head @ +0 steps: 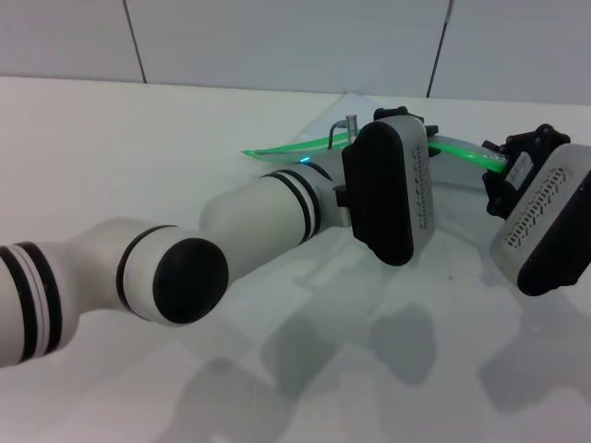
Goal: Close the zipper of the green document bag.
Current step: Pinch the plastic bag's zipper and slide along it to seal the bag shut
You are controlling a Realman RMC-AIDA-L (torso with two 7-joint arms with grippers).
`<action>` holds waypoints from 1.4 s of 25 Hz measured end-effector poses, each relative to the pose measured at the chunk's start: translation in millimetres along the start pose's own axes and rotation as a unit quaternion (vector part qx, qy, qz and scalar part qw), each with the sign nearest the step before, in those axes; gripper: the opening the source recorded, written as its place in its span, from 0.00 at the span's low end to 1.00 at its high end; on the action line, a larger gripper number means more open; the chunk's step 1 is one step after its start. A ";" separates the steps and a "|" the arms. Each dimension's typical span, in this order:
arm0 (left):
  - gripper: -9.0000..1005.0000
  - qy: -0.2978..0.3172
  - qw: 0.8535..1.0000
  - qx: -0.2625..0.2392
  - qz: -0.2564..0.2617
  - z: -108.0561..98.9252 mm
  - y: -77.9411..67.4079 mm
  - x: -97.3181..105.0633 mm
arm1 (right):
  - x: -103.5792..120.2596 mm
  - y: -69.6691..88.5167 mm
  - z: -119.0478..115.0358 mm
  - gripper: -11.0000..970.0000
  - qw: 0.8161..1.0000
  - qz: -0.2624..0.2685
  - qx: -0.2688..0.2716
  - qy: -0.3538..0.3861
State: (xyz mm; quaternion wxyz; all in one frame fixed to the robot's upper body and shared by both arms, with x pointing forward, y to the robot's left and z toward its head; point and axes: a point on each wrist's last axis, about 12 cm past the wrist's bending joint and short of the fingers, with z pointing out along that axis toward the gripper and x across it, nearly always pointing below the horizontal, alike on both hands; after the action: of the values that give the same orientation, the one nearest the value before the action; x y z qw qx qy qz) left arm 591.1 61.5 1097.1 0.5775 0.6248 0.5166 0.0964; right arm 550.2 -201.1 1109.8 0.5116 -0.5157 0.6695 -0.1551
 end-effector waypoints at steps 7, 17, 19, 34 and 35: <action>0.16 0.003 1.000 0.001 -0.001 1.2 0.3 1.9 | -0.4 0.2 0.1 0.06 1.000 0.000 0.000 -0.001; 0.12 0.008 1.000 -0.002 -0.004 0.6 0.2 5.1 | -1.0 -0.9 -1.4 0.06 1.000 0.001 0.003 -0.003; 0.12 0.011 1.000 -0.006 -0.007 -0.4 0.2 7.3 | -0.6 -1.5 -1.8 0.06 1.000 0.002 0.005 -0.002; 0.08 0.042 0.998 -0.020 -0.030 -8.0 -4.2 30.0 | 3.6 -2.2 -4.2 0.06 1.000 0.008 0.009 0.003; 0.08 0.039 0.999 -0.020 -0.028 -7.2 -3.4 28.2 | 3.4 -2.3 -4.0 0.06 1.000 0.008 0.009 0.002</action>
State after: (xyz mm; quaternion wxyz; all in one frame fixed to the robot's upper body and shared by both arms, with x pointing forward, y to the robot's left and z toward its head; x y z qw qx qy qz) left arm 596.7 86.6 1083.1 0.5714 0.5942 0.5543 0.1147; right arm 548.3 -206.2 1111.4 0.5159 -0.5054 0.6732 -0.1588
